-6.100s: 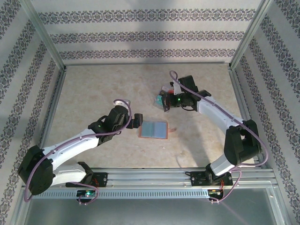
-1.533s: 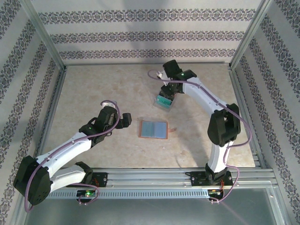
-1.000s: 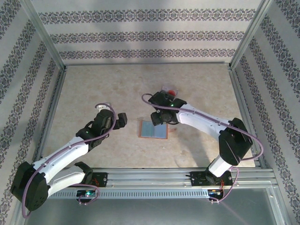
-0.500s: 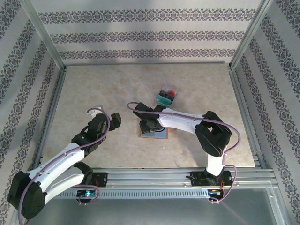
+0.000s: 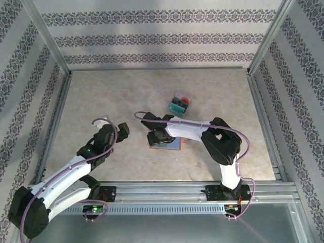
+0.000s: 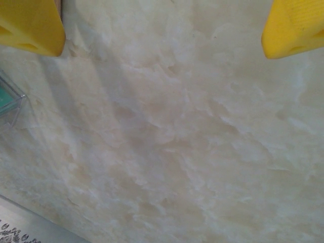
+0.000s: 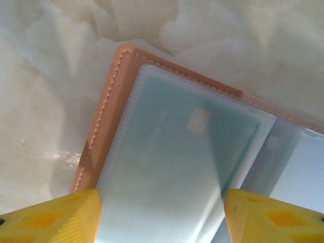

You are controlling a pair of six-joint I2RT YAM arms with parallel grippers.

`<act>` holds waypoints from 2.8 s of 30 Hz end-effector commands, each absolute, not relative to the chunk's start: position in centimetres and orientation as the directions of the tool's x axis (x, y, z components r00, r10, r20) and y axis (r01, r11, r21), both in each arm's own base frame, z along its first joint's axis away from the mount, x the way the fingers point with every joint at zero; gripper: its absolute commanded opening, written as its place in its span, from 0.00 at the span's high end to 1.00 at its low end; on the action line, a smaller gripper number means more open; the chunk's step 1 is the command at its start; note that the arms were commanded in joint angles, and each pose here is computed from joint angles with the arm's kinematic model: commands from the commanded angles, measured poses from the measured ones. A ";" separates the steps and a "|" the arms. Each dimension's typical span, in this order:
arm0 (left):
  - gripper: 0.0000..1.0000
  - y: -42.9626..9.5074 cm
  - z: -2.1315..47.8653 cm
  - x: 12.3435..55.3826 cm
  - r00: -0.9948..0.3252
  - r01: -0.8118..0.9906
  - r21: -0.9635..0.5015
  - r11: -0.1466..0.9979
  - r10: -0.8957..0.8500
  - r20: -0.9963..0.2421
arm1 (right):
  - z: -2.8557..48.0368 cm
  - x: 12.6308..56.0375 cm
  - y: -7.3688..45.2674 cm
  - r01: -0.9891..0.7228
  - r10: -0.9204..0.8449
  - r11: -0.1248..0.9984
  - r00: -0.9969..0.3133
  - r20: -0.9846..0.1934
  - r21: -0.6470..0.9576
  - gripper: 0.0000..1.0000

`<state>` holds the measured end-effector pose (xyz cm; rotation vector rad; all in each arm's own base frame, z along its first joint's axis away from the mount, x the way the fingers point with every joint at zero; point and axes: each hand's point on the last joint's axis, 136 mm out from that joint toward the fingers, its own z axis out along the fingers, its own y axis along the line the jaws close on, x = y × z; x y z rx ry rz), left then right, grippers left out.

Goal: Take the credit cards out of the card holder

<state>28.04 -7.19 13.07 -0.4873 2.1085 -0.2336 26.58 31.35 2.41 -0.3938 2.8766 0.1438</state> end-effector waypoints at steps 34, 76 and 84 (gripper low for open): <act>0.01 -7.3 14.0 28.4 -0.502 -0.226 -0.357 0.906 -0.422 -0.755 | 4.5 27.1 25.8 -0.255 -0.303 0.948 -0.904 -0.301 -0.189 0.54; 0.01 -20.7 12.5 31.8 -0.740 0.139 -0.274 0.952 -0.084 -0.667 | 5.5 24.1 14.7 0.033 0.009 0.998 -0.933 -0.359 -0.060 0.59; 0.05 -21.5 10.7 30.5 -0.781 0.132 -0.337 0.932 -0.111 -0.615 | 7.8 24.5 16.0 0.029 0.059 0.996 -0.918 -0.393 0.082 0.59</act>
